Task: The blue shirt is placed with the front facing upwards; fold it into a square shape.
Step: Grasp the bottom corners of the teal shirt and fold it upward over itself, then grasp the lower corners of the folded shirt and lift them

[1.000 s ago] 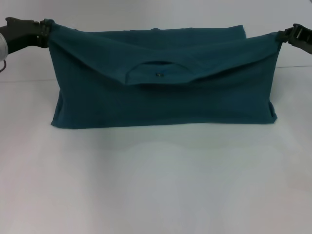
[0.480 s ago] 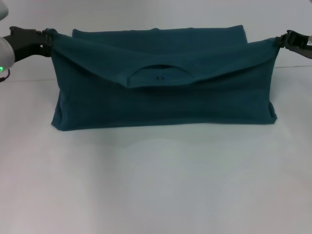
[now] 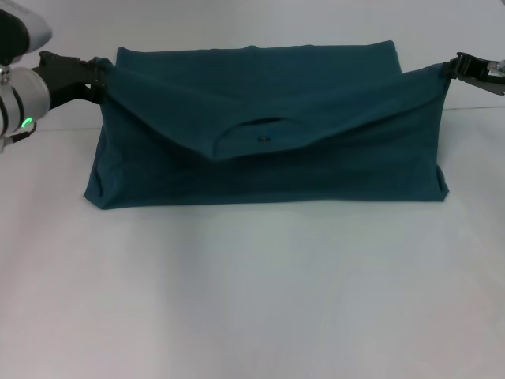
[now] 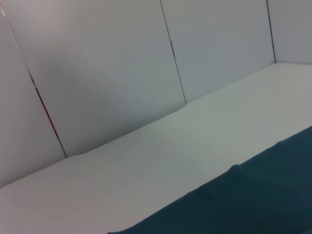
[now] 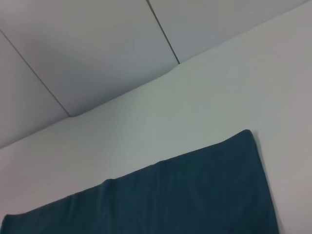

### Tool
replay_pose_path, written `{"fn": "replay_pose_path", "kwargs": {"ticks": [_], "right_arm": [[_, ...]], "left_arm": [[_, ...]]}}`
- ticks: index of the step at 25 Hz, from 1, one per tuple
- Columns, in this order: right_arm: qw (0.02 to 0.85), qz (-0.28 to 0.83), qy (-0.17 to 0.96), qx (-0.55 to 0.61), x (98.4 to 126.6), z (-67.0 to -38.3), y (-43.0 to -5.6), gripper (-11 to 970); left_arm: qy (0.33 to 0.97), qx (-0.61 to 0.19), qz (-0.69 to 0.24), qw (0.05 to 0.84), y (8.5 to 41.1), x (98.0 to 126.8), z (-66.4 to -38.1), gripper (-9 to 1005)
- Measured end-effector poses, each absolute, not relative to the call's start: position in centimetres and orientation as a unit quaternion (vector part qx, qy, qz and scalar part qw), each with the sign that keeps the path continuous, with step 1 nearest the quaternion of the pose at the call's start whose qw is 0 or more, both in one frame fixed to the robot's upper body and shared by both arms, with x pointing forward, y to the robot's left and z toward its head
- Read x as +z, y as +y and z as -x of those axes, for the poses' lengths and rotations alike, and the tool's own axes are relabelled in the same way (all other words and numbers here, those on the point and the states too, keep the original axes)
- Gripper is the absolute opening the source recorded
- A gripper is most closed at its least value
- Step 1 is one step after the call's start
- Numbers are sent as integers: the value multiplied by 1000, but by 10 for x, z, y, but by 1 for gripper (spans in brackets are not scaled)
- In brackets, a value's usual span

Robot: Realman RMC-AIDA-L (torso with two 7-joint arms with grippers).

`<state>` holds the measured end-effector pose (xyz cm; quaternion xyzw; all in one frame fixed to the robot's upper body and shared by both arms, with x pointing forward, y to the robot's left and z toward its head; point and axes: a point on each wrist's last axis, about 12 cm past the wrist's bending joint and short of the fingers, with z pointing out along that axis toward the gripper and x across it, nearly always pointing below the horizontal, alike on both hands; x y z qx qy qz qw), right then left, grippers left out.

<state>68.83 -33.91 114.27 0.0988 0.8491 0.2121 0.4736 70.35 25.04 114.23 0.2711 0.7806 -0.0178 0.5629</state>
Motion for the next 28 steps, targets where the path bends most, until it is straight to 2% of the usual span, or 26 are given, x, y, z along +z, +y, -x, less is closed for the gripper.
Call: {"fn": "replay_pose_path", "kwargs": {"ticks": [11, 14, 16, 24, 28], "right_arm": [[479, -103, 851, 189, 1135, -690, -332, 19], [479, -107, 851, 185, 1133, -688, -335, 96], [480, -111, 851, 181, 1133, -686, -343, 147], [481, -103, 847, 200, 1134, -670, -358, 502], [473, -104, 848, 215, 1126, -653, -366, 671]], "left_arm": [[779, 46, -293, 553, 235, 1128, -701, 17], [779, 47, -289, 554, 234, 1128, -700, 24], [781, 45, -275, 559, 239, 1129, -701, 100], [795, 15, -213, 568, 259, 1126, -692, 445], [811, -25, -195, 551, 263, 1111, -676, 531]]}}
